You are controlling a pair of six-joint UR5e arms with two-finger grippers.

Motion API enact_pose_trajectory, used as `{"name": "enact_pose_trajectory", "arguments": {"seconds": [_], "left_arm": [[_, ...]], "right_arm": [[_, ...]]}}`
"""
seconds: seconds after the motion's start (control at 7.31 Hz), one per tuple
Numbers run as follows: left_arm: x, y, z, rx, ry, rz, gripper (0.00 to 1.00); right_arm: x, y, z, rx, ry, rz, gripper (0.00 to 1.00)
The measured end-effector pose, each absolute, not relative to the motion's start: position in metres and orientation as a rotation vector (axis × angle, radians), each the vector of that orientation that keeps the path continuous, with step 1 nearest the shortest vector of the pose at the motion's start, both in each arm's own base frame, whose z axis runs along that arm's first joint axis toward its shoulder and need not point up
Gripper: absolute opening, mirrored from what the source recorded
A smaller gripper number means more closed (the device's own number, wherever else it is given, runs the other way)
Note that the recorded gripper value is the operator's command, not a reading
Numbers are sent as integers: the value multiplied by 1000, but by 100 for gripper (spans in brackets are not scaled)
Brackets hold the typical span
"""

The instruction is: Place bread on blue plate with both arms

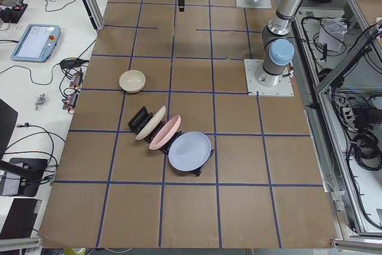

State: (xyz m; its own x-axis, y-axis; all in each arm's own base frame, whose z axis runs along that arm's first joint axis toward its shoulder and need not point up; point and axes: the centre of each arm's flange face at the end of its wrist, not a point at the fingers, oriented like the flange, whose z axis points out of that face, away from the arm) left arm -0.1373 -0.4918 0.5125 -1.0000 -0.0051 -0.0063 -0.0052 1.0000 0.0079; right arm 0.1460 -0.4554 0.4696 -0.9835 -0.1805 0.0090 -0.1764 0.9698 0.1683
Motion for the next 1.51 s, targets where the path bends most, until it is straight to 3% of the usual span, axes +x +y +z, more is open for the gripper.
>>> {"name": "enact_pose_trajectory", "arguments": {"seconds": [0.55, 0.82, 1.09, 1.51], "left_arm": [[-130, -496, 509, -22, 3128, 22, 99], [-68, -503, 498, -60, 3058, 90, 99], [56, -502, 489, -87, 3056, 171, 98], [224, -463, 478, -29, 3102, 217, 98]], "right_arm": [[144, -449, 412, 273, -3059, -230, 100], [132, -454, 426, 249, -3057, -214, 97], [93, -465, 434, 570, -3037, -208, 99], [-74, -452, 405, 1058, -3009, -272, 100]]}}
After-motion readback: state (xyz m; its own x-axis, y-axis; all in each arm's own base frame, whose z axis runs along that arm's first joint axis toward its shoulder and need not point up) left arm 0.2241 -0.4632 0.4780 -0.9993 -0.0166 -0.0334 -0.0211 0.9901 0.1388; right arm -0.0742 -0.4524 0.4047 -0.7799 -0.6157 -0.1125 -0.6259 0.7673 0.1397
